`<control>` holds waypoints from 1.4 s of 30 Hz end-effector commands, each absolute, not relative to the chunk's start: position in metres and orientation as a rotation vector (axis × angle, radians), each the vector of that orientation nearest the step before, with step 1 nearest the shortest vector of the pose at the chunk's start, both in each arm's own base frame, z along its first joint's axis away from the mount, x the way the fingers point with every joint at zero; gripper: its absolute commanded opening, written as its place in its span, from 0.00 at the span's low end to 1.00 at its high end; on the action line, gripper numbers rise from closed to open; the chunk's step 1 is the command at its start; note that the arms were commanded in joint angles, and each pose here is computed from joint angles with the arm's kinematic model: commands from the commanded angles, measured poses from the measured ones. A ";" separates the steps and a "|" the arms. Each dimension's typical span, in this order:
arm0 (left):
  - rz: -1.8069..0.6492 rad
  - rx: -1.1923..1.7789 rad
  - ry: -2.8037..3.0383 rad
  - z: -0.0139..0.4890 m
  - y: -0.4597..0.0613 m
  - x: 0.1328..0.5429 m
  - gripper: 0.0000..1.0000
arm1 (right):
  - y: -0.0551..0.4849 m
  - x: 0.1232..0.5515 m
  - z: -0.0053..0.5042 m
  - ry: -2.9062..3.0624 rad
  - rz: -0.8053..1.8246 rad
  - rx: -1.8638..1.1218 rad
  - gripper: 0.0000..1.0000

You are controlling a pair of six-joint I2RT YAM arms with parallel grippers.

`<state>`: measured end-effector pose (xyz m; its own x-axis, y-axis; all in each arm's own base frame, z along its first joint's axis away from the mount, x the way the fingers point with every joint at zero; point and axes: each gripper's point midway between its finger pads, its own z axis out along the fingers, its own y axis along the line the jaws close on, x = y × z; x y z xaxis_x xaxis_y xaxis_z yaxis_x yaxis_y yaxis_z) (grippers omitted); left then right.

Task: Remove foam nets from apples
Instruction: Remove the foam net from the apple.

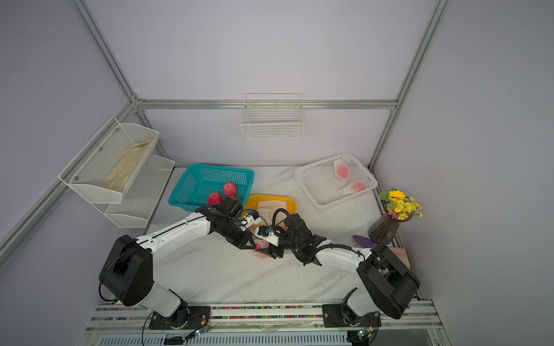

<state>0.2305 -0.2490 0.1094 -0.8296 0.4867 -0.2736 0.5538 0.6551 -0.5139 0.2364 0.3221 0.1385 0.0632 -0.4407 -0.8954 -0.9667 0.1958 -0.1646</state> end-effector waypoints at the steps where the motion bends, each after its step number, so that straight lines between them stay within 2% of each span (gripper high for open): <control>1: -0.940 0.905 2.681 0.129 -0.257 0.236 0.09 | 0.310 0.231 0.138 1.539 0.661 -1.385 0.77; 6: -0.951 0.908 2.683 0.129 -0.258 0.236 0.08 | 0.308 0.224 0.129 1.555 0.689 -1.409 0.82; 11: -1.013 0.929 2.661 0.134 -0.263 0.231 0.08 | 0.316 0.228 0.111 1.566 0.707 -1.449 0.80; 18: -1.044 0.942 2.657 0.134 -0.265 0.229 0.08 | 0.325 0.234 0.114 1.514 0.714 -1.458 0.56; 27: -0.998 0.934 2.656 0.135 -0.262 0.233 0.09 | 0.324 0.230 0.128 1.463 0.723 -1.438 0.36; 30: -0.973 0.925 2.635 0.141 -0.262 0.238 0.11 | 0.326 0.229 0.127 1.464 0.745 -1.446 0.25; 33: -0.927 0.916 2.621 0.145 -0.259 0.242 0.20 | 0.328 0.228 0.126 1.467 0.758 -1.448 0.21; 34: -0.906 0.907 2.618 0.145 -0.256 0.244 0.27 | 0.328 0.228 0.125 1.470 0.760 -1.448 0.20; 36: -0.872 0.889 2.606 0.148 -0.253 0.247 0.51 | 0.327 0.228 0.124 1.472 0.761 -1.450 0.17; 38: -0.820 0.864 2.579 0.153 -0.248 0.253 0.68 | 0.327 0.229 0.124 1.474 0.752 -1.446 0.15; 40: -0.761 0.843 2.537 0.160 -0.241 0.259 0.79 | 0.327 0.230 0.127 1.470 0.749 -1.440 0.13; 42: -0.692 0.837 2.463 0.171 -0.233 0.262 0.84 | 0.327 0.230 0.129 1.467 0.750 -1.433 0.13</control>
